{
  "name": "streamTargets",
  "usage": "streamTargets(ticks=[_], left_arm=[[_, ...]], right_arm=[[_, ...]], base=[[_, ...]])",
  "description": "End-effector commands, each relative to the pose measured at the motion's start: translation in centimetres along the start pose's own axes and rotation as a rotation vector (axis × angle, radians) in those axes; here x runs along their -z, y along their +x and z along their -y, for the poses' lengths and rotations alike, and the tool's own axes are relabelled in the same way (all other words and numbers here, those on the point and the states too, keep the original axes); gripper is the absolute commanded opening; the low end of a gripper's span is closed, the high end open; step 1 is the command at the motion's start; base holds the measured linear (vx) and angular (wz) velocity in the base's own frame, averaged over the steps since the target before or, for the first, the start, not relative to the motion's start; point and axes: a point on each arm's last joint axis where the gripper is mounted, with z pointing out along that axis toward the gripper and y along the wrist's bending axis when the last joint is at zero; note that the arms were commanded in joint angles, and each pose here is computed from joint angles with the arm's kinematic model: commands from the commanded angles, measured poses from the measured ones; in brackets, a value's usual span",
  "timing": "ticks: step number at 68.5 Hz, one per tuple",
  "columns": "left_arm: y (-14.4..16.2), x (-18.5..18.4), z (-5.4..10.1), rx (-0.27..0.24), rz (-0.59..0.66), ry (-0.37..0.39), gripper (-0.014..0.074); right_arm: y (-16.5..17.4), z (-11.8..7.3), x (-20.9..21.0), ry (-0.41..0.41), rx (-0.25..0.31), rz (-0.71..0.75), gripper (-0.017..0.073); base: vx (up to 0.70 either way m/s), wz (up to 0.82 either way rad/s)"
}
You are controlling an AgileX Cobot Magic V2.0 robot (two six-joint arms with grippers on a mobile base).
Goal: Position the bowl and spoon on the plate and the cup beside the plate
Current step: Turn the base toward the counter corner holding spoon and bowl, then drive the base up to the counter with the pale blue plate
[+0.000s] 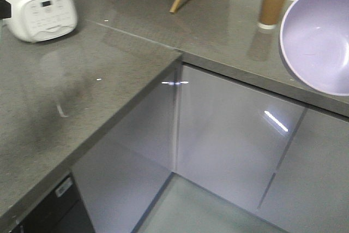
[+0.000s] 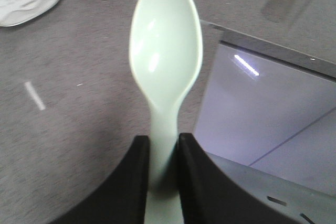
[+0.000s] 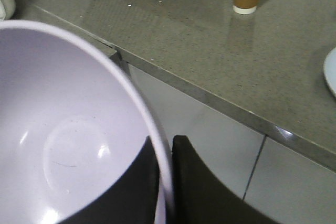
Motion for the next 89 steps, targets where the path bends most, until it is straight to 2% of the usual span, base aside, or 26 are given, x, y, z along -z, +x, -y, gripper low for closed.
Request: streamTargets(ticks=[1,89], left_arm=[[-1.04,1.67,0.80,-0.002,0.107,0.020,-0.0007],[-1.04,1.67,0.80,-0.002,0.107,0.020,-0.0007]], right_arm=[[-1.33,-0.22,1.06,0.001,0.005,0.109,-0.0010],[-1.33,-0.22,1.06,0.001,0.005,0.108,-0.0010]], base=[[-0.02,-0.51],[-0.03,-0.35]])
